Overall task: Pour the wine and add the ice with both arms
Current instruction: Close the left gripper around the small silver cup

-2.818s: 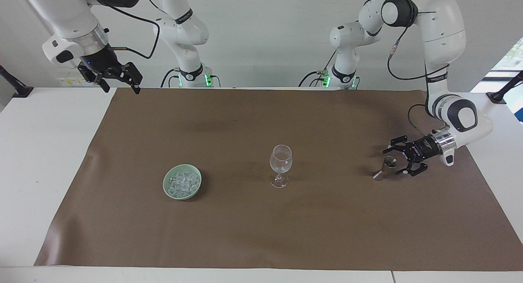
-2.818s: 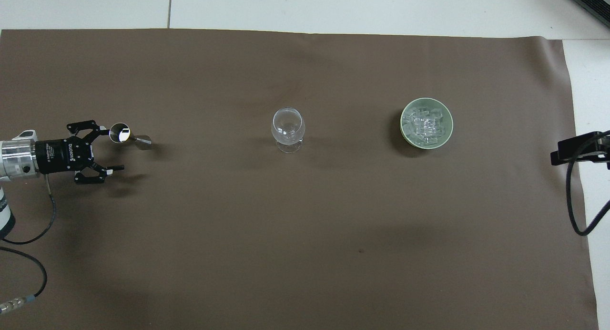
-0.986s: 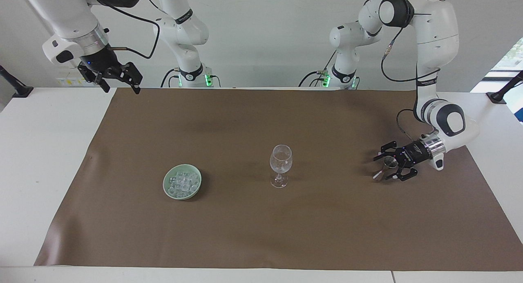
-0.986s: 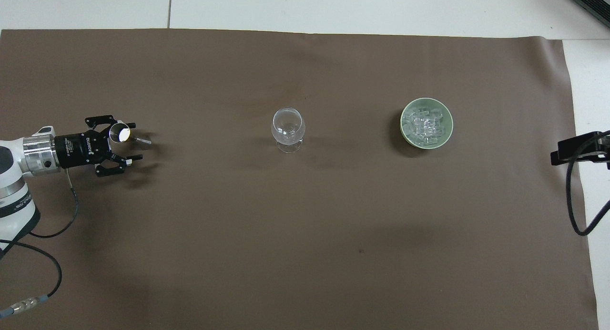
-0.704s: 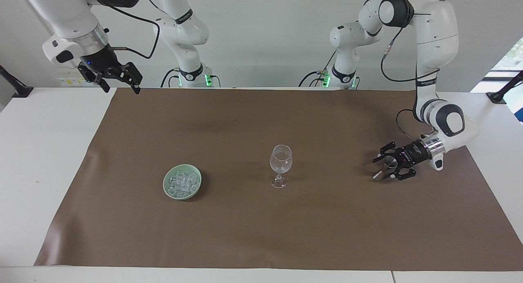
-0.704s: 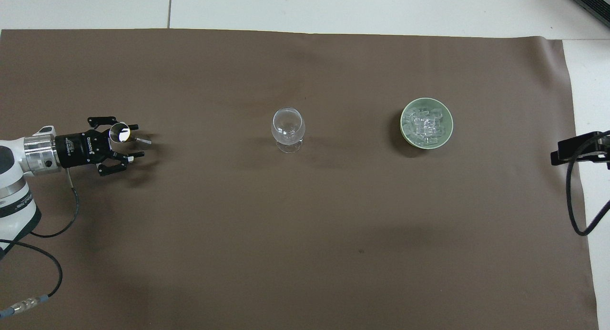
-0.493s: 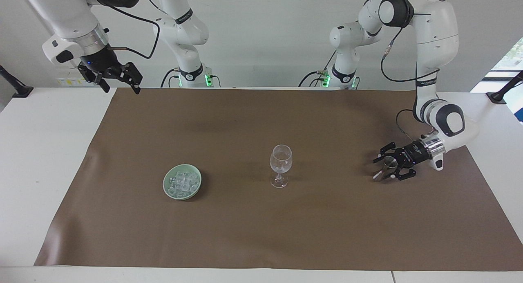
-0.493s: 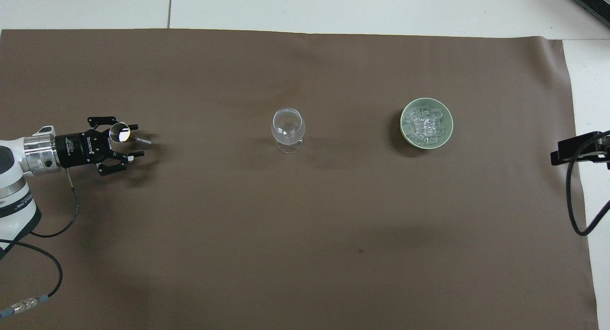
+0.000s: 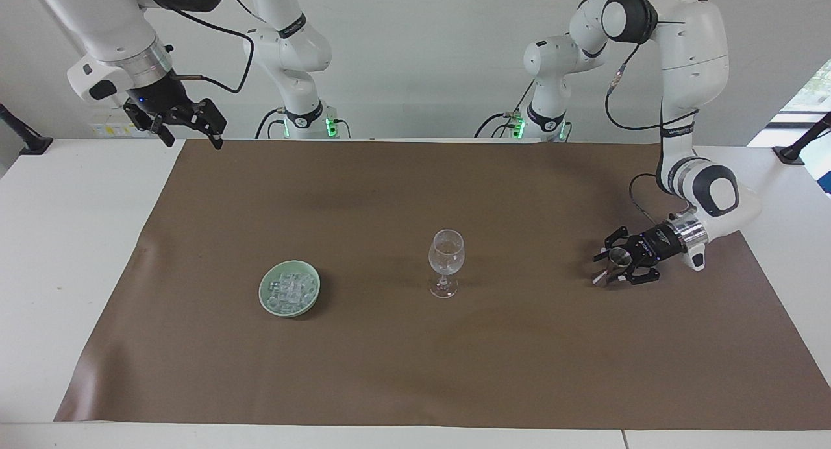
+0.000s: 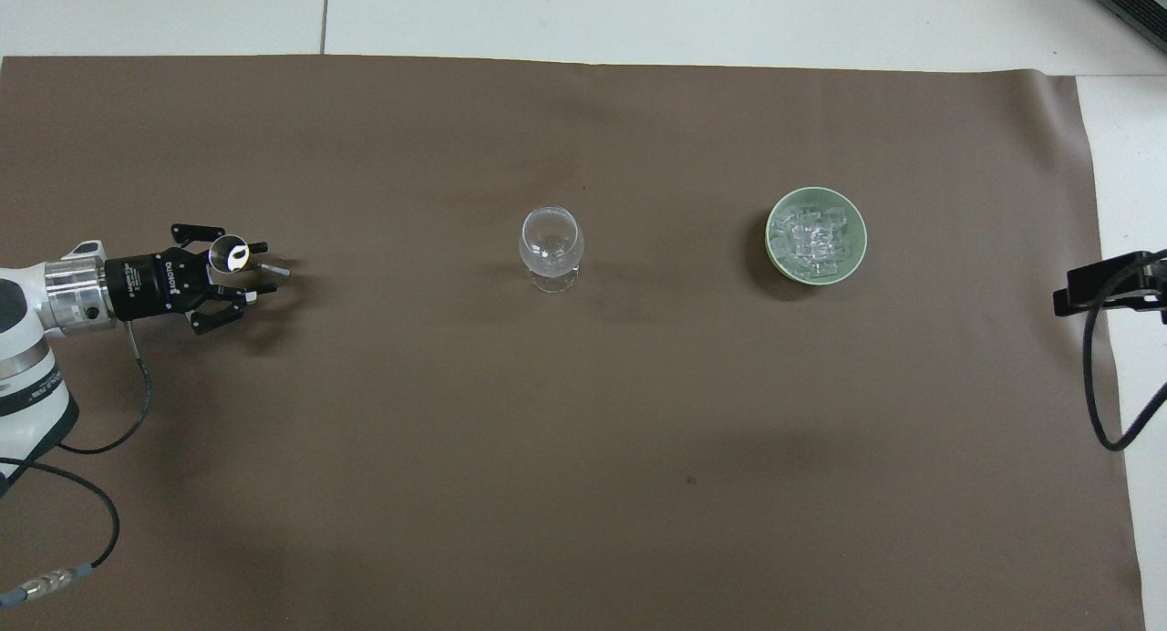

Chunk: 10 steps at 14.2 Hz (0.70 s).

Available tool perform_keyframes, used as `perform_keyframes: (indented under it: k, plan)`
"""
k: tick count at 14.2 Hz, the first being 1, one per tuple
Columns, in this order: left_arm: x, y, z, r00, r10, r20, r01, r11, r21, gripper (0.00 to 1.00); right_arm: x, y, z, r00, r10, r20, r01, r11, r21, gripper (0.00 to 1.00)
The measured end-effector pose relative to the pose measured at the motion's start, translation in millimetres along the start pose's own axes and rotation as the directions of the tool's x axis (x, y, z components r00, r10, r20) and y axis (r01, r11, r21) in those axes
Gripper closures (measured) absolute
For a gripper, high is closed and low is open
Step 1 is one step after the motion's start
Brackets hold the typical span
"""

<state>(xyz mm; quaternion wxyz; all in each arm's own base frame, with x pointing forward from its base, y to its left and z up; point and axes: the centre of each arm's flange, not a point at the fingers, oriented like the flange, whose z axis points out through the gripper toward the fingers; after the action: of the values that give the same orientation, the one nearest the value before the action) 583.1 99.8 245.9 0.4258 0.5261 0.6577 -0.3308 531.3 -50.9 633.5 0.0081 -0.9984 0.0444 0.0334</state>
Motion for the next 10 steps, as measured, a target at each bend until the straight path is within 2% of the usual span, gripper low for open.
perform_keyframes:
  k: [9,10]
  plan:
    - [1.5,0.4,-3.3,1.000,-0.002,-0.003,0.002,1.000,-0.006,0.51,0.0,0.0,0.0,1.000,0.000,0.000,0.000,1.000,0.000,0.00]
    - [1.5,0.4,-3.3,1.000,-0.002,-0.003,0.002,1.000,-0.006,0.55,0.0,0.0,0.0,1.000,0.000,0.000,0.000,1.000,0.000,0.00]
